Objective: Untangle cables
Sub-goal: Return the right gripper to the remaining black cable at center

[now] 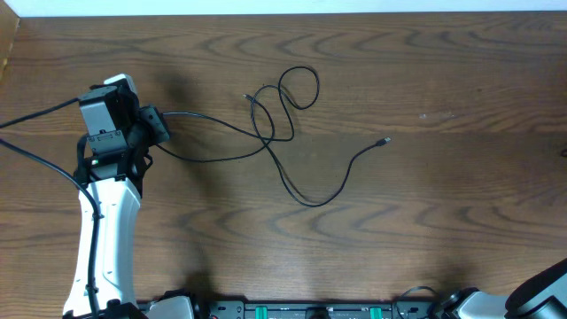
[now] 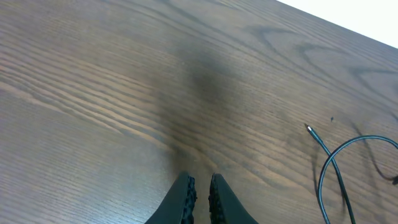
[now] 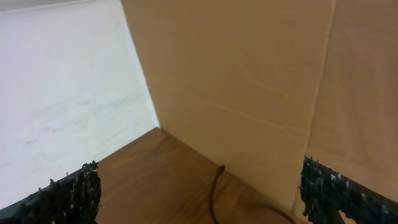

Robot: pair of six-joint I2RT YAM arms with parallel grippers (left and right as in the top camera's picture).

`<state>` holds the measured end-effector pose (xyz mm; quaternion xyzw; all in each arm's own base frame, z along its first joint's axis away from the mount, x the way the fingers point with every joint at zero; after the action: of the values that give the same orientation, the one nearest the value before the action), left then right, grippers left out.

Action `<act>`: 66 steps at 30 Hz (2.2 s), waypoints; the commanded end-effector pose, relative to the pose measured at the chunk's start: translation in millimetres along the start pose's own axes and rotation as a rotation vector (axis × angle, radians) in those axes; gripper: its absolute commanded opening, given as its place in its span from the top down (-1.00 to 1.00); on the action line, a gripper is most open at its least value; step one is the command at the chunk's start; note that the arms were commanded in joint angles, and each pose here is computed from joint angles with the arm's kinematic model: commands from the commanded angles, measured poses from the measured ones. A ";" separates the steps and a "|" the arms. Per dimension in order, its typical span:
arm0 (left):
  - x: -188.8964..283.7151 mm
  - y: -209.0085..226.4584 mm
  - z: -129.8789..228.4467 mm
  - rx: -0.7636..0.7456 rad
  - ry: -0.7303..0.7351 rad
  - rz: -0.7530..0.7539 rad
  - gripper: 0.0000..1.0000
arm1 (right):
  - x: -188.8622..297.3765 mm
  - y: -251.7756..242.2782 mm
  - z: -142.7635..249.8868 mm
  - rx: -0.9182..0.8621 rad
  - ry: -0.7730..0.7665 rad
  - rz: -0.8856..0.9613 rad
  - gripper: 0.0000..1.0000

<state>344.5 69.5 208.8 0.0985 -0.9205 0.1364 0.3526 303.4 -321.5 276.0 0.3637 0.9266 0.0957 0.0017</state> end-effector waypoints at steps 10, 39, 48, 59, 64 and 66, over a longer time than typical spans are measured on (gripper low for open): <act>-0.2 -1.2 -2.8 0.006 -0.003 0.012 0.85 | 10.1 5.6 49.2 -0.050 0.293 -0.066 -0.99; 1.6 -20.4 0.9 0.006 0.026 0.169 0.85 | 94.8 205.7 113.0 -0.075 0.678 -0.935 -0.99; 1.0 -39.3 9.2 -0.020 0.064 0.240 0.85 | 181.7 294.7 150.7 0.107 0.820 -1.238 -0.99; -23.1 -71.2 49.5 -0.082 0.240 0.287 0.34 | 270.0 357.2 174.1 0.120 0.984 -1.316 -0.98; -31.1 -84.6 73.1 -0.191 0.333 0.358 -0.69 | 280.8 363.7 177.4 0.135 0.990 -1.308 -0.99; -26.7 -94.8 79.8 -0.258 0.352 0.438 -0.96 | 281.3 364.6 176.8 0.134 0.985 -1.312 -0.99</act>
<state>344.2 -23.4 148.5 -0.0885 -0.8604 0.1420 0.4813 352.2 160.2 178.2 -0.3482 0.8412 0.1633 -0.3800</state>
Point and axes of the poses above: each gripper's point midway between its finger pads, its own x axis back along the fingers, its own y axis along the line the jaws close on, z = x × y, the point moved 5 cm from there along x, back along the fingers, and after that the axes turned 1 degree about -x, right-handed, at the moved point
